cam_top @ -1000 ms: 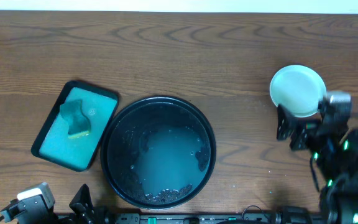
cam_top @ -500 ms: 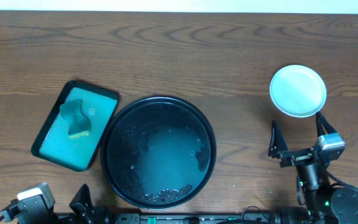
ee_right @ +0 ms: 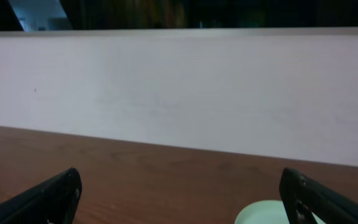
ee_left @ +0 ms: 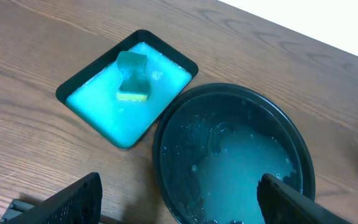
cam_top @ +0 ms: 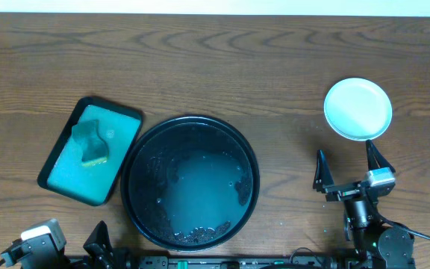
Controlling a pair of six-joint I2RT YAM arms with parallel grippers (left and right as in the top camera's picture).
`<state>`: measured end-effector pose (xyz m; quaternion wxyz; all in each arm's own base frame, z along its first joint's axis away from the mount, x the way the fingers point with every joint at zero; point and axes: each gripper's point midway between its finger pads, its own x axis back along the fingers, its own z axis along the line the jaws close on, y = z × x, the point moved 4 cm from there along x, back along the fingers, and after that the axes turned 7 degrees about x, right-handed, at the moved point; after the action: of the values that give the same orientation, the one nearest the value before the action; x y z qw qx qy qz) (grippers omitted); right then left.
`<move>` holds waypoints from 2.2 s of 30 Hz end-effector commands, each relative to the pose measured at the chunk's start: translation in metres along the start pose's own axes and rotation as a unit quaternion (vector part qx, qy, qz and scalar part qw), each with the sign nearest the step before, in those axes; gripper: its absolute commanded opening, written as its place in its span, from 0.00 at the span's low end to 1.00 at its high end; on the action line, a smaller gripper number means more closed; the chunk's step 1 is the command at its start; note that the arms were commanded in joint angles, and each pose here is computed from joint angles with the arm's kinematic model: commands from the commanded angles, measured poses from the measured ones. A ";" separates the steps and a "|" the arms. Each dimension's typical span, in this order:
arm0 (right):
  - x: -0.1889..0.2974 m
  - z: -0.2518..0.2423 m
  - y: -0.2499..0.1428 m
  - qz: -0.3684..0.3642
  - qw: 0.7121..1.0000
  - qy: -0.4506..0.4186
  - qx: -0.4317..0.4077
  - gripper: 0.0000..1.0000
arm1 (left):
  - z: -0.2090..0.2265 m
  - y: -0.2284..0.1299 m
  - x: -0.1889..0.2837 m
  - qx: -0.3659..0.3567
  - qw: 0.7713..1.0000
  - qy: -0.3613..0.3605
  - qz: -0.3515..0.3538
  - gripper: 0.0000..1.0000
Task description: Clean dirty plates on tray and stack at the side
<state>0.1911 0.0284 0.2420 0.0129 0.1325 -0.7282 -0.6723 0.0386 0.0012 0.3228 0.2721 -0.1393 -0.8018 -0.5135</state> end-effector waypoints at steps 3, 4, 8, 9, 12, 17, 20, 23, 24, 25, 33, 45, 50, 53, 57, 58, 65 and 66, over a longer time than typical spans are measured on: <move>-0.002 0.001 -0.006 -0.017 1.000 -0.002 0.006 0.99 | 0.001 0.001 -0.001 -0.005 1.000 0.006 0.001 0.80; -0.002 0.001 -0.007 -0.020 1.000 -0.002 0.007 0.99 | 0.001 0.001 -0.001 -0.005 1.000 0.006 0.001 0.80; -0.003 0.001 -0.015 -0.028 1.000 -0.002 0.008 0.99 | 0.001 0.001 -0.001 -0.005 1.000 0.006 0.001 0.80; -0.004 0.001 -0.017 -0.028 1.000 -0.002 0.006 0.99 | 0.001 0.001 -0.001 -0.005 1.000 0.006 0.001 0.80; -0.004 0.001 -0.026 -0.023 1.000 -0.002 0.004 0.99 | 0.001 0.001 -0.001 -0.005 1.000 0.006 0.001 0.80; -0.004 0.001 -0.032 -0.007 1.000 -0.005 0.001 0.99 | 0.001 0.001 -0.001 -0.005 1.000 0.006 0.001 0.80; -0.004 0.001 -0.043 0.019 1.000 -0.005 -0.004 0.99 | 0.001 0.001 -0.001 -0.005 1.000 0.006 0.001 0.80; -0.003 0.002 -0.058 0.056 0.998 -0.004 -0.011 0.99 | 0.001 0.001 -0.001 -0.005 1.000 0.006 0.001 0.80; -0.003 0.002 -0.063 0.066 0.998 -0.004 -0.013 0.99 | 0.001 0.001 -0.001 -0.005 1.000 0.006 0.001 0.80; -0.002 0.002 -0.067 0.077 0.997 -0.003 -0.015 0.99 | 0.001 0.001 -0.001 -0.005 1.000 0.006 0.001 0.80; 0.001 0.002 -0.081 0.112 0.994 -0.004 0.015 0.99 | 0.001 0.001 -0.001 -0.005 1.000 0.006 0.001 0.80; 0.001 0.002 -0.081 0.111 0.994 -0.003 0.015 0.99 | 0.001 0.001 -0.001 -0.005 1.000 0.006 0.001 0.80; 0.001 0.002 -0.081 0.111 0.994 -0.003 0.015 0.99 | 0.001 0.001 -0.001 -0.005 1.000 0.006 0.001 0.80; 0.001 0.002 -0.081 0.111 0.994 -0.003 0.015 0.99 | 0.001 0.001 -0.001 -0.005 1.000 0.006 0.001 0.80; 0.001 0.002 -0.081 0.111 0.994 -0.003 0.015 0.99 | 0.001 0.001 -0.001 -0.005 1.000 0.006 0.001 0.80; 0.001 0.002 -0.081 0.111 0.994 -0.003 0.015 0.99 | 0.001 0.001 -0.001 -0.005 1.000 0.006 0.001 0.80; 0.001 0.002 -0.081 0.111 0.994 -0.003 0.015 0.99 | 0.001 0.001 -0.001 -0.005 1.000 0.006 0.001 0.80; 0.001 0.002 -0.081 0.111 0.994 -0.003 0.015 0.99 | 0.001 0.001 -0.001 -0.005 1.000 0.006 0.001 0.80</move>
<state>0.2045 0.0251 0.1632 0.0838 0.0494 -0.7430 -0.6622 0.0386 0.0012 0.3228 0.2721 -0.1393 -0.8018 -0.5135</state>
